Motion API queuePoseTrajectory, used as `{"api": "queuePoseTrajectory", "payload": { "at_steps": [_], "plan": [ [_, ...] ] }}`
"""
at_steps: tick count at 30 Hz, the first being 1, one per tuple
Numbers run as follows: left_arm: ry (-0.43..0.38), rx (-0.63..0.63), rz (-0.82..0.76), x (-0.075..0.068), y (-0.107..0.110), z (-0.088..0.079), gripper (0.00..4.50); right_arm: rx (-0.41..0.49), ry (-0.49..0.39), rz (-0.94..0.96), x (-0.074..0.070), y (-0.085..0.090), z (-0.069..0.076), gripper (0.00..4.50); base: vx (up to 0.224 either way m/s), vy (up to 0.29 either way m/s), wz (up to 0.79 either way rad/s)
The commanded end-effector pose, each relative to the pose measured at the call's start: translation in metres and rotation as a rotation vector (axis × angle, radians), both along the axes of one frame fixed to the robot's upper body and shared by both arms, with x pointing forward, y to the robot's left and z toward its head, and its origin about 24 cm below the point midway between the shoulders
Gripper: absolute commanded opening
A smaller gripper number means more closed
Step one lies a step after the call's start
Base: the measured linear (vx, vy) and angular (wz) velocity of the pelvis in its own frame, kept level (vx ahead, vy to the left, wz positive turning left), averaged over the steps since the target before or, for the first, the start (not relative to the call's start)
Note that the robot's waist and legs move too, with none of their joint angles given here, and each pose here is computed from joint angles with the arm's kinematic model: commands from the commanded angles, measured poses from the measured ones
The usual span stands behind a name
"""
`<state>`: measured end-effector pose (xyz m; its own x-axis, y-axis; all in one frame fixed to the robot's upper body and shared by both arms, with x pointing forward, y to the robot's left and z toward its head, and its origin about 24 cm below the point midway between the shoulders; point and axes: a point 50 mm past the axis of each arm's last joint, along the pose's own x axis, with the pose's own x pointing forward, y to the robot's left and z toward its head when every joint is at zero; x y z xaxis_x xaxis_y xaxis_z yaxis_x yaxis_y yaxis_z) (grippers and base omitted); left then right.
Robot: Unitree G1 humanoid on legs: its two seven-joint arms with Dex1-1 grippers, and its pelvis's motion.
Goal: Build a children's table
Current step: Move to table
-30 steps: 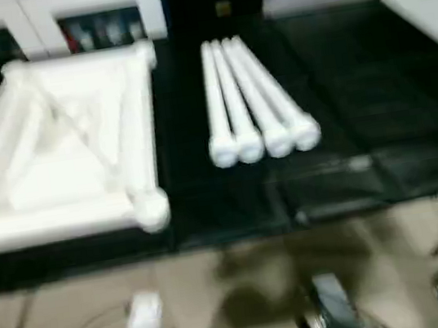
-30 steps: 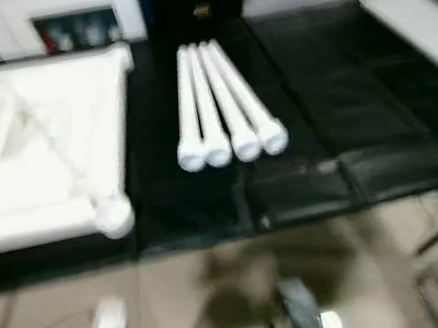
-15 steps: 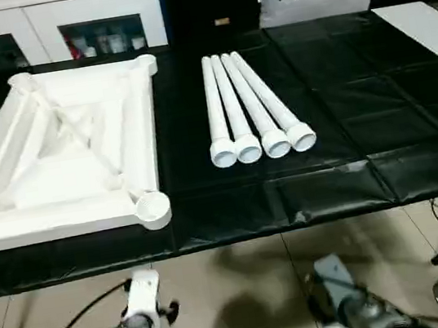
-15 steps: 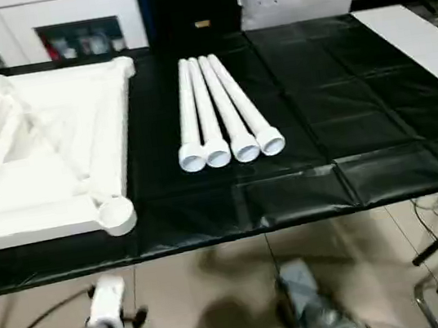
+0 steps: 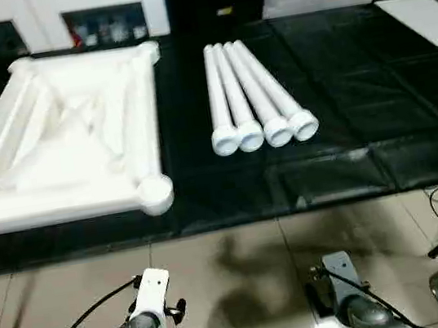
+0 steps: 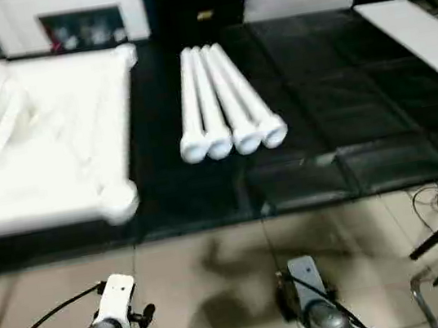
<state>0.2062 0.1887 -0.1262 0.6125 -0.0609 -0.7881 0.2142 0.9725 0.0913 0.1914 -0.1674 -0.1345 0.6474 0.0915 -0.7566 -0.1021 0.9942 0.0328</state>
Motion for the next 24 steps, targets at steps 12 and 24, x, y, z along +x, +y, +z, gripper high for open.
{"api": "queuePoseTrajectory", "payload": {
  "at_steps": [12,24],
  "plan": [
    [-0.181,-0.17,-0.045,0.016,-0.001,0.019,4.49,0.219,-0.08,0.155,0.007,0.001,0.01,4.5,-0.038,0.02,0.08],
    [-0.516,-0.258,-0.147,0.009,0.021,0.075,4.49,0.315,-0.519,0.455,0.023,-0.008,0.076,4.5,0.002,0.01,-0.01]
  ]
}}
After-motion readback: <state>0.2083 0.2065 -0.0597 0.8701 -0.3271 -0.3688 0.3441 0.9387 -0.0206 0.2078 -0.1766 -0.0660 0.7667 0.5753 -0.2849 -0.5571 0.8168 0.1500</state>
